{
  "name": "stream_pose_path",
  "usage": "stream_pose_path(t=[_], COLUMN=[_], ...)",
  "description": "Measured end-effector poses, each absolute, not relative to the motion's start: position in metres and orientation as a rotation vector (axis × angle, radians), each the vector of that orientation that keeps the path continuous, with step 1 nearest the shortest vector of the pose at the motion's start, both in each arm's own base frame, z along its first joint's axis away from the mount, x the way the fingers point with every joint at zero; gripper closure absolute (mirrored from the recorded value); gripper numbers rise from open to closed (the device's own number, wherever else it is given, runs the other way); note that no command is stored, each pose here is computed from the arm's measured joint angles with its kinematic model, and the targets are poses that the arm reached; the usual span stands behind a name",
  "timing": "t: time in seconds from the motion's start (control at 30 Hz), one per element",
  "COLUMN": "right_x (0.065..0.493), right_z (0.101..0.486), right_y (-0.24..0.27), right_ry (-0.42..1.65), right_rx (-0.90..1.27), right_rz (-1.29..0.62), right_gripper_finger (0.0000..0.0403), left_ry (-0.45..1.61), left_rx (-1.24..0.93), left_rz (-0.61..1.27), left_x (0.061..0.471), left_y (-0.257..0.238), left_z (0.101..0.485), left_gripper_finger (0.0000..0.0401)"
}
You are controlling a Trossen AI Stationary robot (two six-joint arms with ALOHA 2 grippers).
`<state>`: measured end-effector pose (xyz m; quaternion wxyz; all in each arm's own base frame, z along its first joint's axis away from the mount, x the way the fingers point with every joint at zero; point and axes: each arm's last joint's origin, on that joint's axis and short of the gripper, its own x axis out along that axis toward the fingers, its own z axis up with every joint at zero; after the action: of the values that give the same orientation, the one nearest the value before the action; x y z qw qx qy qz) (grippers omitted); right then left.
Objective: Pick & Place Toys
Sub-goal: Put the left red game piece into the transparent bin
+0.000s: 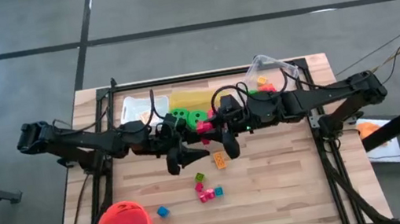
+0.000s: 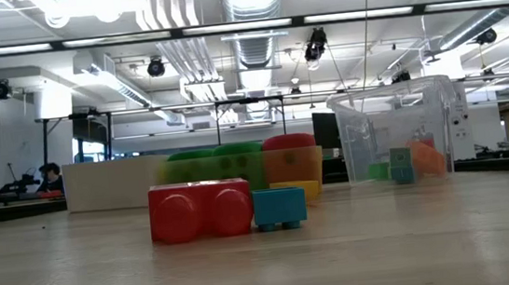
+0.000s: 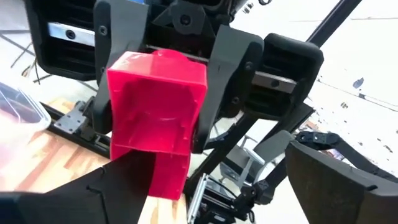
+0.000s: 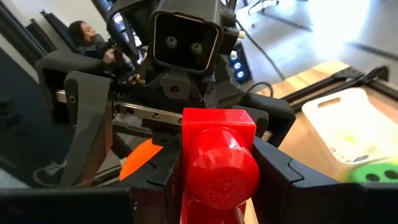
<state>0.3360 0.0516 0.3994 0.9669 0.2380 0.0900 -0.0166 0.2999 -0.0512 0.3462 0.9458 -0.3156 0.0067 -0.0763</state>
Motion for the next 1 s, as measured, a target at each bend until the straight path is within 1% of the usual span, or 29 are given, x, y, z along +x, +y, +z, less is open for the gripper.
stream_pose_path(t=[0.17, 0.33, 0.4, 0.57, 0.8, 1.0], right_x=[0.334, 0.328, 0.324, 0.306, 0.275, 0.247], right_z=[0.398, 0.401, 0.403, 0.418, 0.415, 0.394], right_y=[0.051, 0.051, 0.049, 0.036, -0.002, -0.045], right_ry=[0.216, 0.231, 0.237, 0.21, 0.35, 0.613], right_rx=[0.515, 0.535, 0.535, 0.532, 0.505, 0.491], right_rz=[-0.024, -0.012, -0.018, -0.051, -0.251, -0.48], right_gripper_finger=[0.0278, 0.0278, 0.0278, 0.0278, 0.0278, 0.0278], left_ry=[0.031, 0.075, 0.103, 0.262, 0.474, 0.664], left_rx=[-0.733, -0.807, -0.821, -0.86, -0.885, -0.852], left_rz=[-0.159, -0.227, -0.218, -0.134, 0.003, 0.152], left_x=[0.3, 0.299, 0.299, 0.295, 0.289, 0.28], left_y=[-0.051, -0.052, -0.052, -0.049, -0.041, -0.037], left_z=[0.345, 0.345, 0.343, 0.328, 0.306, 0.286], left_gripper_finger=[0.0052, 0.0052, 0.0052, 0.0052, 0.0052, 0.0052])
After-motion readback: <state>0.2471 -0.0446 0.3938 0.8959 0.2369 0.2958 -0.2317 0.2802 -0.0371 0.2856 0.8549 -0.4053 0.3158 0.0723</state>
